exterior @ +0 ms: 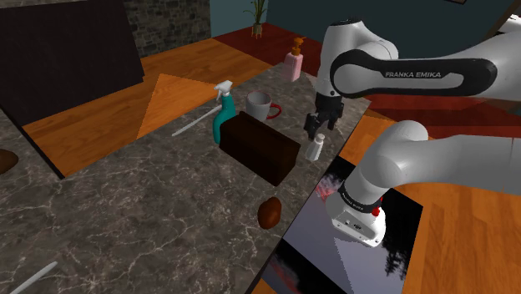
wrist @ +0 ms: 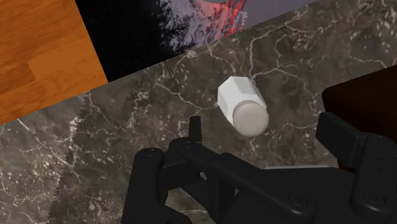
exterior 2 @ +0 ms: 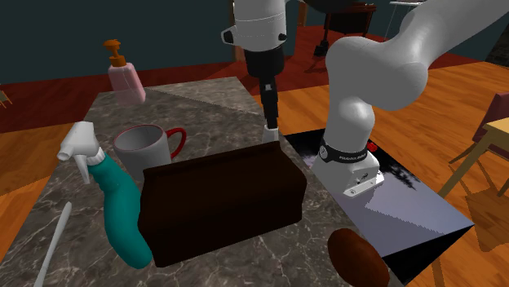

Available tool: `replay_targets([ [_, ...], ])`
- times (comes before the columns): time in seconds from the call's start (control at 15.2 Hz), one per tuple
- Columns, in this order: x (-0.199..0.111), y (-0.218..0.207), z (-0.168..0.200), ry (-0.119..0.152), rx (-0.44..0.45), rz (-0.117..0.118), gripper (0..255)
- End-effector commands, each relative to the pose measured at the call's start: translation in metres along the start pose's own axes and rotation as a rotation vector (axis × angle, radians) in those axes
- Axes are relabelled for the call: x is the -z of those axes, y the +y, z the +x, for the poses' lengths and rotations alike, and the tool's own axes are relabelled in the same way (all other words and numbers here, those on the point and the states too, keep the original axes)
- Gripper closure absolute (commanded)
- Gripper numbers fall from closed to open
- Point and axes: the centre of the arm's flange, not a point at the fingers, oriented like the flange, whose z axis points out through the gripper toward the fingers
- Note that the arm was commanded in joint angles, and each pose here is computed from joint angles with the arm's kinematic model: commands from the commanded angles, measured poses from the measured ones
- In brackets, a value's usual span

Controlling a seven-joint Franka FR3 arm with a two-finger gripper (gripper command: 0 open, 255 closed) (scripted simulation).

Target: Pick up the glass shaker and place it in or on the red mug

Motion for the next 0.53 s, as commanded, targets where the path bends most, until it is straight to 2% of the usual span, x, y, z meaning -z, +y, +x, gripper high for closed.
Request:
replay_targets([
  [0.0,-0.011,0.001,0.0,0.0,-0.001,0.0,0],
  [0.2,-0.025,0.001,0.0,0.0,-0.001,0.0,0],
  [0.46,-0.025,0.001,0.0,0.0,-0.001,0.0,0],
])
